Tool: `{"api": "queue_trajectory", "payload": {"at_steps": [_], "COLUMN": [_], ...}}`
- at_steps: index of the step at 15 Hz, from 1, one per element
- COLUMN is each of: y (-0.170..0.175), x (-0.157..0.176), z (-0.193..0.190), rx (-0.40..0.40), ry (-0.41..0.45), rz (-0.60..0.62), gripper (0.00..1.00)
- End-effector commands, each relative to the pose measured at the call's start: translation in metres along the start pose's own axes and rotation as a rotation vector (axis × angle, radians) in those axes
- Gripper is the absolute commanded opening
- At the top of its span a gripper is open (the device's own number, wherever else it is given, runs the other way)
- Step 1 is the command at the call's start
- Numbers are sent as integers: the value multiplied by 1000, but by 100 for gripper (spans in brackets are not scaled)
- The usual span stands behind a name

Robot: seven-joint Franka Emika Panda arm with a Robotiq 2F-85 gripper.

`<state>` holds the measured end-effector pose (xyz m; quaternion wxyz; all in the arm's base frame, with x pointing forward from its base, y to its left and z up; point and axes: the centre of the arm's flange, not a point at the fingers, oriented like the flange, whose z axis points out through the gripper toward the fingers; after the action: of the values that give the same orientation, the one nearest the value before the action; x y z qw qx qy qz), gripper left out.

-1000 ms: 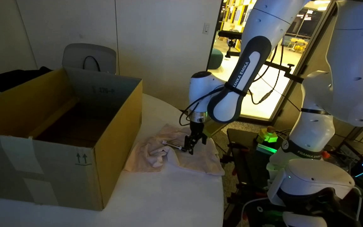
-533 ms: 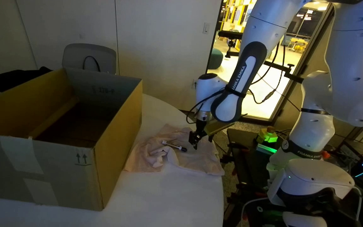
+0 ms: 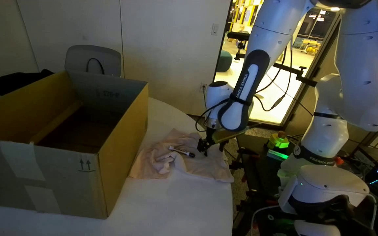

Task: Put the marker on the towel, fold the towel, and then put the folded towel in the box

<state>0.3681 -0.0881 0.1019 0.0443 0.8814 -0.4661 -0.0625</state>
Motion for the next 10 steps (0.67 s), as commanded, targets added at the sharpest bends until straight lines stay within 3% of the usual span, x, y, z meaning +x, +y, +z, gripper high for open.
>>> {"api": "queue_trajectory", "payload": {"at_steps": [1, 7, 10], "y": [1, -11, -20], "x": [-1, -4, -9], "z": [17, 2, -15], "rx": [46, 113, 153], "ry": [-21, -26, -3], "rz": [-2, -54, -115], "gripper": [63, 16, 0]}}
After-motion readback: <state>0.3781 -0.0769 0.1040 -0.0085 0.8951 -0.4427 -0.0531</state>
